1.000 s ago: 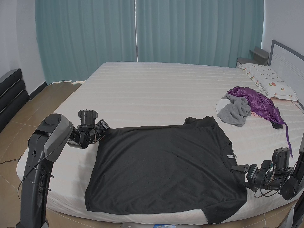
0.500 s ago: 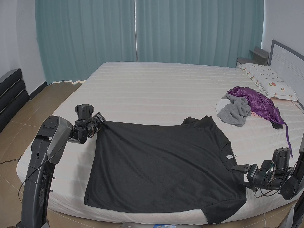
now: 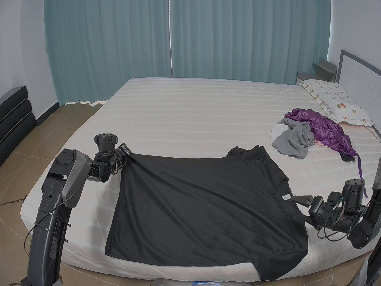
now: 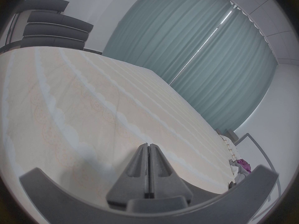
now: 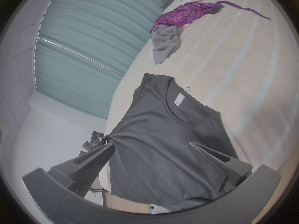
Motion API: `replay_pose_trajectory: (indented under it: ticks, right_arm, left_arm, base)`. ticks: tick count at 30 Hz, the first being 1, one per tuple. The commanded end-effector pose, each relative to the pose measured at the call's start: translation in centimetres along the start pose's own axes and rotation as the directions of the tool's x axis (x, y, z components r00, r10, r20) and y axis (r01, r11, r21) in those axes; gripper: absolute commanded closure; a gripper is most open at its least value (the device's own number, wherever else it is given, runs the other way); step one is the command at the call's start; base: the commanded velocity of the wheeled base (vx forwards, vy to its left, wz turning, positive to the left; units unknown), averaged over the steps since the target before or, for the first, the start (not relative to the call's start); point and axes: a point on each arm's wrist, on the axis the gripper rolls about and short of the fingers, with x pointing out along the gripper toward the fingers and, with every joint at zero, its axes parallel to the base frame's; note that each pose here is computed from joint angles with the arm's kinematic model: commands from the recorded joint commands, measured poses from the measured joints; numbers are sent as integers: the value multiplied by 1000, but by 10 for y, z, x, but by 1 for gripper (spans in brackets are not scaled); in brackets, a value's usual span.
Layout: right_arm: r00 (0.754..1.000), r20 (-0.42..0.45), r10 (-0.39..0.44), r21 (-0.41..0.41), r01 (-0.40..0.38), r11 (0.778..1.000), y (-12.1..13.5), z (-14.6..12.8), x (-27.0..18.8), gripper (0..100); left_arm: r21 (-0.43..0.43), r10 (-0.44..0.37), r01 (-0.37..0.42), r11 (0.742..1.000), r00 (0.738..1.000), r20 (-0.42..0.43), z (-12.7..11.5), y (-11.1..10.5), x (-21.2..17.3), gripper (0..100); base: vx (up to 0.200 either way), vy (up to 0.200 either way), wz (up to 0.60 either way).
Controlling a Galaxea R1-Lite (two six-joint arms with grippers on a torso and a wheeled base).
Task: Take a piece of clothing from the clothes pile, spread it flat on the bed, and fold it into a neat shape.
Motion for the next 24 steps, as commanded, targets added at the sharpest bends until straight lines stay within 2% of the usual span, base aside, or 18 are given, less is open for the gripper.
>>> replay_pose_trajectory:
  ticks: [1,3,5,6,9,13,14,15,17,21,24]
  right_arm:
    - [999,36,5,-40,-4,999,8,7,43,0]
    - [997,79,-22,-57,27,998,11,12,69,0]
    - [997,79,-25,-58,30,998,11,12,71,0]
    - [991,129,-38,-69,47,996,22,30,107,0]
    - [990,123,-63,-60,71,996,28,49,139,0]
    - [987,125,-104,-59,112,992,24,61,183,0]
    - [987,125,-104,-59,112,992,24,61,183,0]
    - [984,164,-76,-75,89,993,37,76,192,0]
    - [981,181,-75,-87,92,992,42,91,195,0]
    - [974,194,-119,-114,143,983,37,113,203,0]
    - [969,215,-123,-139,155,978,36,125,206,0]
  left_arm:
    - [-14,-7,7,1000,1000,-6,-1,-3,-1,100]
    - [-35,-8,8,999,1000,-6,-2,-4,-1,100]
    - [-37,-8,8,999,1000,-6,-2,-4,-1,100]
    - [-58,-11,11,998,1000,-3,-1,-5,-2,100]
    - [-76,-6,6,997,1000,-7,-1,-3,-2,100]
    - [-106,1,-3,994,1000,-12,0,2,-2,100]
    - [-106,1,-3,994,1000,-12,0,2,-2,100]
    - [-105,3,-4,994,1000,-15,-2,1,-2,100]
    - [-106,4,-5,994,1000,-16,-3,1,-3,100]
    - [-106,4,-5,994,1000,-16,-3,1,-3,100]
    - [-106,5,-6,994,1000,-18,-4,2,-3,100]
  base:
    - [0,0,0]
    - [0,0,0]
    - [0,0,0]
    - [0,0,0]
    - [0,0,0]
    - [0,0,0]
    - [0,0,0]
    - [0,0,0]
    - [0,0,0]
    - [0,0,0]
    - [0,0,0]
